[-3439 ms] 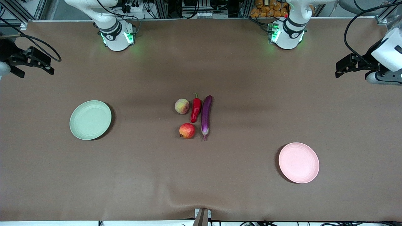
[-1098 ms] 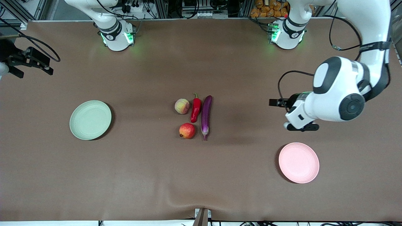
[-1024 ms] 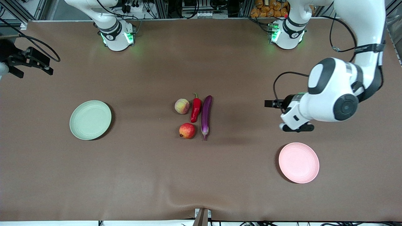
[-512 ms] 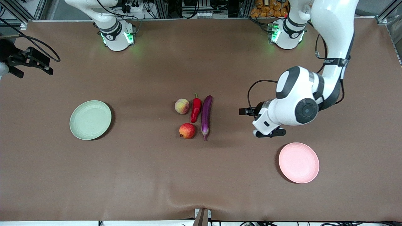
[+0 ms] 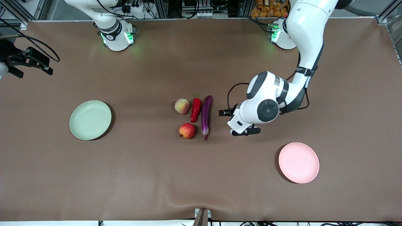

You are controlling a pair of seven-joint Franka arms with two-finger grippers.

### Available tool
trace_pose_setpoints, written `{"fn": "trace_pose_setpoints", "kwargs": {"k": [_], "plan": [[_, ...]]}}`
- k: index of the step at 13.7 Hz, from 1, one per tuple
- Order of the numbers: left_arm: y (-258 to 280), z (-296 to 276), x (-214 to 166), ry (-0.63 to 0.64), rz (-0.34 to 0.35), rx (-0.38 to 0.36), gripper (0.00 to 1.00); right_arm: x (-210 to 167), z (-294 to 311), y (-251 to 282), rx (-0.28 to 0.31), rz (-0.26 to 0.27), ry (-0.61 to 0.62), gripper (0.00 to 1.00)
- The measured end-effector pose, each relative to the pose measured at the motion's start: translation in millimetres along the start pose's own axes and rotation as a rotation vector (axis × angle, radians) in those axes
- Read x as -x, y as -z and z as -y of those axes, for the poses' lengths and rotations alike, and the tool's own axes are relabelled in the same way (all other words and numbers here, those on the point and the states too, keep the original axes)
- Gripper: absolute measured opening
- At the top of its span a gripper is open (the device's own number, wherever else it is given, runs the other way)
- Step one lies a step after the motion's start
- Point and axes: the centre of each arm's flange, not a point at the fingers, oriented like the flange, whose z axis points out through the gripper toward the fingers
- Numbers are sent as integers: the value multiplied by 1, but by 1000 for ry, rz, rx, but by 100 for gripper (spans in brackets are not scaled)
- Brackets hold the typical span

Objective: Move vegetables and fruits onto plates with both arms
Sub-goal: 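Lower the left gripper and grasp the purple eggplant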

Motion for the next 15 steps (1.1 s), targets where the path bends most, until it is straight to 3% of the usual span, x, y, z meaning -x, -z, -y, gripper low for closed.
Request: {"fn": "trace_pose_setpoints", "kwargs": {"k": [2, 9, 15], "plan": [[-18, -12, 0, 21, -30, -2, 100, 0, 0, 0, 0, 0, 0, 100], [-92, -78, 40, -29, -168, -123, 100, 0, -1, 0, 0, 0, -1, 100], [-109, -110, 64, 17, -228, -99, 100, 0, -6, -3, -1, 8, -11, 100]]}}
